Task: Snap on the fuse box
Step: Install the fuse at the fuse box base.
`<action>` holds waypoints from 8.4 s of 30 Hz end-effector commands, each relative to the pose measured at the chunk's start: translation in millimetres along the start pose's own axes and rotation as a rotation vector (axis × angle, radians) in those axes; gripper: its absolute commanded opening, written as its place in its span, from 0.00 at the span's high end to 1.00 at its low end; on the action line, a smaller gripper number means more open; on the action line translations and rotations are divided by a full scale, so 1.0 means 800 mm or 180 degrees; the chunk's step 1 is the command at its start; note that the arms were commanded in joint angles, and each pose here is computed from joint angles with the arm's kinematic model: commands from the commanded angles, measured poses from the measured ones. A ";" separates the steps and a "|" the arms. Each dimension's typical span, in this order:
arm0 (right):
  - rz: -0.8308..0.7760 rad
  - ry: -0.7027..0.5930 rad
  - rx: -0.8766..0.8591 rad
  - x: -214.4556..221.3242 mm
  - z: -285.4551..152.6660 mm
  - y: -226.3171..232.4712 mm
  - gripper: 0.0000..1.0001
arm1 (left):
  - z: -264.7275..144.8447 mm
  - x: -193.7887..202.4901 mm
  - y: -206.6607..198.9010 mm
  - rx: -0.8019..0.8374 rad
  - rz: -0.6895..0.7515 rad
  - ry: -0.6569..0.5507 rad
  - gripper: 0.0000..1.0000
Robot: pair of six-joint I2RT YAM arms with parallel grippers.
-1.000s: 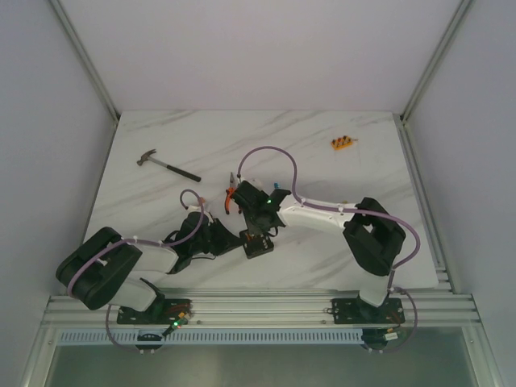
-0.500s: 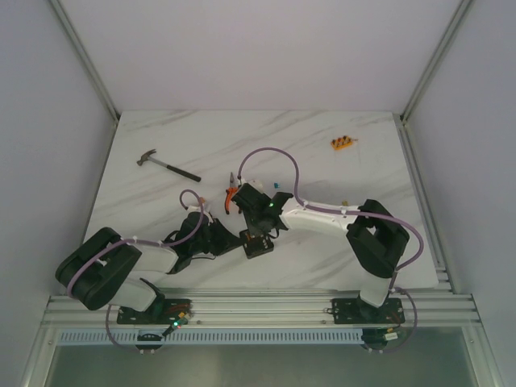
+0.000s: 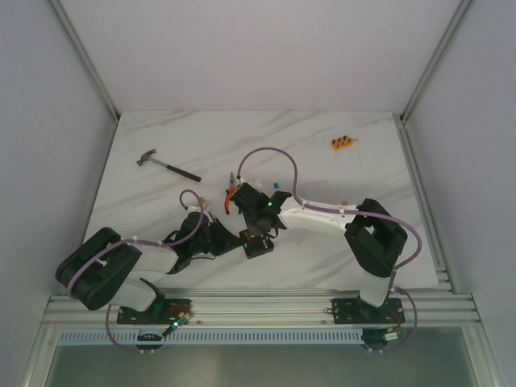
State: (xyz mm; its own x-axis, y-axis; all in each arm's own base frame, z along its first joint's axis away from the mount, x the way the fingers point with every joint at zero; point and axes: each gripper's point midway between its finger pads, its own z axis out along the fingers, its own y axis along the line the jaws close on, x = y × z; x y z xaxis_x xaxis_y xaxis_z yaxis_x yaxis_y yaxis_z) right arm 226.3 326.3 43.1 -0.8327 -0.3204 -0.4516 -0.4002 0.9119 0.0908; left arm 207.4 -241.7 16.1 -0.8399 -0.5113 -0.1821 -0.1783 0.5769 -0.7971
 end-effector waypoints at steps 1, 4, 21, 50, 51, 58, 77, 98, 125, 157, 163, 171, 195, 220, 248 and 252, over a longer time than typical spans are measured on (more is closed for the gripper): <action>-0.0172 0.0804 0.0578 0.089 0.039 -0.060 1.00 | -0.003 0.014 0.045 -0.0430 -0.0048 0.0082 0.81; -0.0106 0.0827 0.0641 0.089 0.044 -0.072 1.00 | -0.003 0.014 0.046 -0.0436 -0.0049 0.0078 0.81; -0.0236 0.0441 0.0528 0.043 -0.005 -0.035 0.93 | -0.006 0.012 0.046 -0.0436 -0.0077 0.0035 0.81; -0.0710 0.1183 0.0690 0.117 0.008 -0.050 1.00 | -0.006 0.011 0.049 -0.0487 -0.0186 -0.0020 0.83; -0.0712 0.1200 0.0700 0.118 0.010 -0.051 1.00 | -0.006 0.011 0.049 -0.0486 -0.0189 -0.0017 0.83; -0.0648 0.1214 0.0934 0.116 0.027 -0.077 1.00 | -0.006 0.012 0.051 -0.0498 -0.0209 -0.0025 0.83; -0.0377 0.0177 0.0234 -0.009 -0.035 0.016 0.82 | -0.010 0.004 0.025 -0.0364 -0.0237 -0.0196 0.83; -0.0206 0.0229 0.0398 0.008 -0.029 0.003 0.76 | -0.009 0.007 0.021 -0.0339 -0.0214 -0.0168 0.82; -0.0199 0.0602 0.0540 0.048 0.001 -0.015 0.99 | -0.008 0.009 0.026 -0.0381 -0.0208 -0.0150 0.82; -0.0381 0.1195 0.0726 0.097 0.088 -0.058 1.00 | -0.004 0.014 0.032 -0.0420 -0.0220 -0.0087 0.82; -0.0368 0.0712 0.0524 0.048 0.034 -0.034 0.96 | -0.006 0.012 0.032 -0.0422 -0.0217 -0.0120 0.82; -0.0219 0.0175 0.0271 -0.003 -0.036 -0.004 0.79 | -0.008 0.007 0.032 -0.0445 -0.0216 -0.0190 0.82; -0.0092 0.0405 0.0469 0.025 0.007 -0.011 0.91 | -0.007 0.008 0.032 -0.0451 -0.0213 -0.0176 0.82; -0.0466 0.1081 0.0689 0.100 0.069 -0.040 1.00 | -0.009 0.008 0.036 -0.0483 -0.0221 -0.0187 0.82; 0.0036 0.0248 0.0202 0.019 -0.014 0.002 0.83 | -0.012 0.006 0.035 -0.0469 -0.0230 -0.0232 0.82; 0.0066 0.0188 0.0203 0.013 -0.018 0.001 0.84 | -0.012 0.006 0.034 -0.0461 -0.0231 -0.0232 0.81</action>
State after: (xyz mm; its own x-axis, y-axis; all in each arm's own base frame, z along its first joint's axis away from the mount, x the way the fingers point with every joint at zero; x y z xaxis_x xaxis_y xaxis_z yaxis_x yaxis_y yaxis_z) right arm 211.6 317.6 51.6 -0.8586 -0.3328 -0.3899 -0.3752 0.9263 0.0355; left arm 202.9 -233.0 14.0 -0.7860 -0.5906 -0.1825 -0.2656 0.5893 -0.7630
